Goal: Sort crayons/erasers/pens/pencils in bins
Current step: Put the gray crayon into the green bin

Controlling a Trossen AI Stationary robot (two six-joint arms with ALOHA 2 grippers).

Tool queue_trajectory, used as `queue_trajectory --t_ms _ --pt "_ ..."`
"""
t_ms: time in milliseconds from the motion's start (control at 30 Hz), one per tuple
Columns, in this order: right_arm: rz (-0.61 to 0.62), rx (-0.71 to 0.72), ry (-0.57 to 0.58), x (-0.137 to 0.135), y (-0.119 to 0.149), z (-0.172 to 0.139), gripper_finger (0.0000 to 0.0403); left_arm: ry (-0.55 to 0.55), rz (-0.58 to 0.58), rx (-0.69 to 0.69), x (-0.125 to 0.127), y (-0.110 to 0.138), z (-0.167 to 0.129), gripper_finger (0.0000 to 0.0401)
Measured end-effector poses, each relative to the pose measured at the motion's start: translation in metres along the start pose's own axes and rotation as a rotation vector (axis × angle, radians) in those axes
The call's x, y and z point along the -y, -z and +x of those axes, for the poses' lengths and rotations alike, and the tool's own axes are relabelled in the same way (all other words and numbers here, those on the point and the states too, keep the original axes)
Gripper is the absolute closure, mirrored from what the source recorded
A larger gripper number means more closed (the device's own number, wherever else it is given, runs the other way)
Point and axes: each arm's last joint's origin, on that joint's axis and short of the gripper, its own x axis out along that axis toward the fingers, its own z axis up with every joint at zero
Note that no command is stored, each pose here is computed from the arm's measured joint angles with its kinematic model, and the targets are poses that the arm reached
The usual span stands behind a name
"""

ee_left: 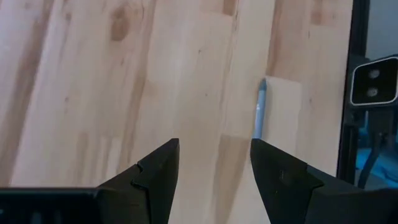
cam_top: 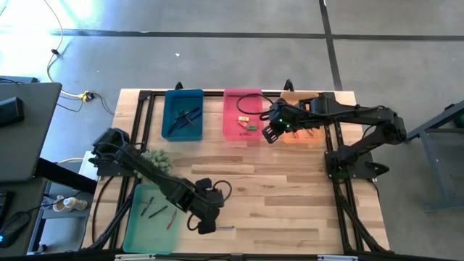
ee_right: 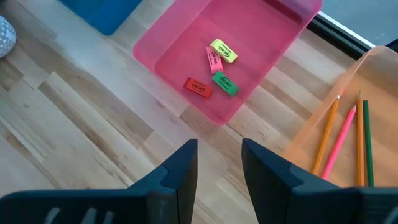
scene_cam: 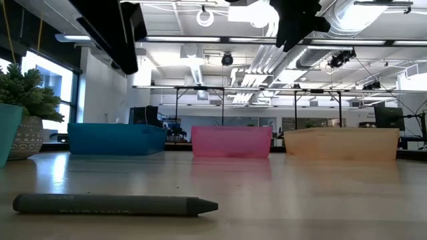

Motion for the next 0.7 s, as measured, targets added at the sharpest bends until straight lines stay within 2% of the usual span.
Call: queue_trajectory --t_ms 333,700 --pt "0.0 0.018 0.022 0.001 0.0 0.0 0.0286 0.006 -0.008 -0.01 0.016 0.01 0.036 0.0215" --pt "0.013 0.018 0.022 0.001 -0.001 0.0 0.0286 0.038 0.013 0.009 0.036 0.023 0.052 0.0215"
